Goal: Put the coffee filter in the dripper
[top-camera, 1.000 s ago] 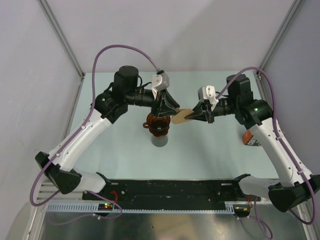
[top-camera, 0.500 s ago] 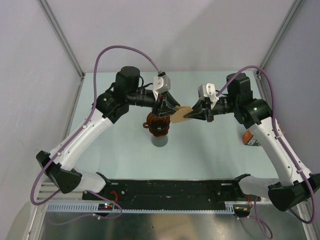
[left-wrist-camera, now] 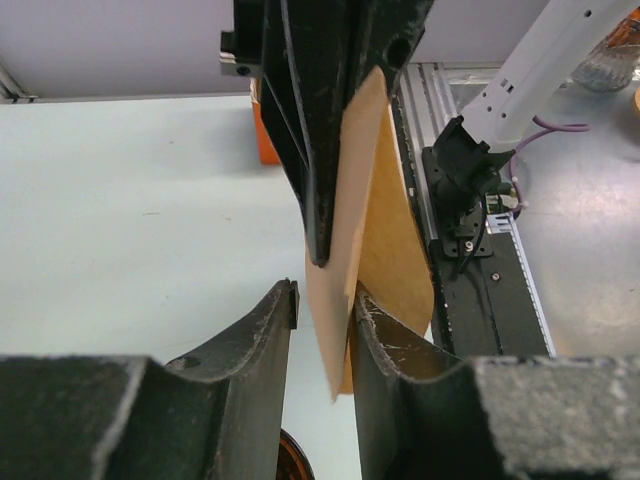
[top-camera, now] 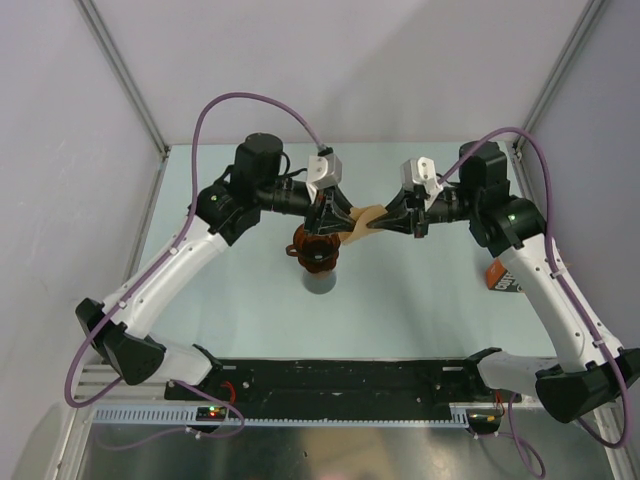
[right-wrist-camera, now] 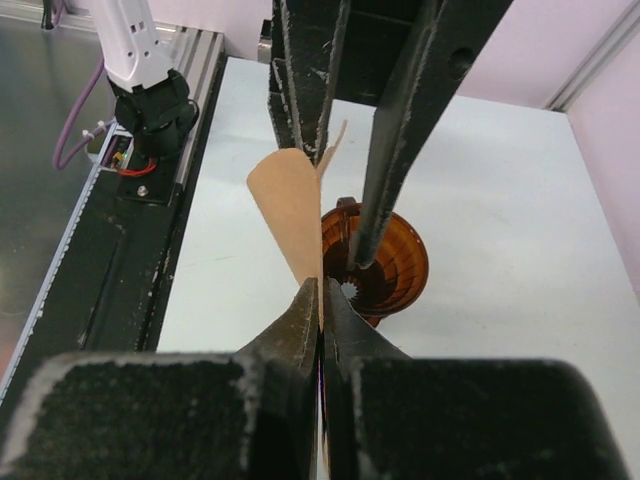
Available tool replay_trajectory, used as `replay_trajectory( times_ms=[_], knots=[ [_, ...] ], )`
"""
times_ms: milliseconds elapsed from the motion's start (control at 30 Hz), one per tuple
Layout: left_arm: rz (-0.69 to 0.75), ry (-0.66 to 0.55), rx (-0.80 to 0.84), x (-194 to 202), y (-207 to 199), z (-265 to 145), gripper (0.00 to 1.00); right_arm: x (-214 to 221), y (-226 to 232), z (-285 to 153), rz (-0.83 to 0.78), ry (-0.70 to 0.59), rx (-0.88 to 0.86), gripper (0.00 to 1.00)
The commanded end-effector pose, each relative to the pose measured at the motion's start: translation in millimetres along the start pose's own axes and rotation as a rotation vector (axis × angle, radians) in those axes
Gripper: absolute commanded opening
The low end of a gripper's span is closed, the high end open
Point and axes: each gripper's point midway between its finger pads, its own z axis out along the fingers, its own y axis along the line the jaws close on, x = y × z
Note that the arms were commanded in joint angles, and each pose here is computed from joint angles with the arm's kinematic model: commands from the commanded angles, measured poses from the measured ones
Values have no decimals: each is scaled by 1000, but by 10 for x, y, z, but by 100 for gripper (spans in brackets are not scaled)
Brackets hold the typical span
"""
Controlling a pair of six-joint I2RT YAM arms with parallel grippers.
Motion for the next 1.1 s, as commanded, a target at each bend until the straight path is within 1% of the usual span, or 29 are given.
replay_trajectory(
  times_ms=[0, 200, 267, 333, 400, 433, 467, 500, 600, 633, 700, 800, 933, 1067],
  knots=[
    [-6, -15, 48, 42, -48, -37, 34, -171, -41, -45, -27, -51, 21, 0],
    [6, -12, 14, 57, 17, -45, 35, -217, -46, -33, -16, -83, 16, 0],
    [14, -11, -5, 50, 50, -50, 34, -218, -27, -31, -10, -91, 9, 0],
    [23, -14, -22, 31, 70, -62, 31, -214, -5, -32, -7, -95, 3, 0],
    [30, -18, -28, 8, 73, -69, 20, -197, 11, -40, -3, -93, 2, 0],
    [31, -19, -30, 0, 73, -75, 10, -184, 16, -43, -2, -90, 3, 0],
    [30, -21, -30, -11, 68, -77, 5, -168, 14, -56, 3, -85, 7, 0],
    [29, -22, -31, -14, 67, -78, 3, -154, 10, -70, 5, -79, 13, 3],
    [26, -9, -55, 38, 109, -73, 0, -75, -37, -148, 22, -48, 58, 42],
    [50, 3, -65, 82, 124, -66, 0, -59, -50, -182, 18, -36, 76, 51],
    [128, 35, -98, 180, 154, -59, 0, 34, -50, -251, 9, 12, 108, 59],
    [222, 102, -140, 312, 207, -52, 0, 112, -63, -308, -53, 90, 145, 61],
    [282, 163, -147, 401, 251, -17, 0, 168, -66, -327, -99, 162, 157, 59],
    [358, 190, -140, 412, 238, 22, 0, 196, -60, -288, -109, 192, 143, 56]
  ],
)
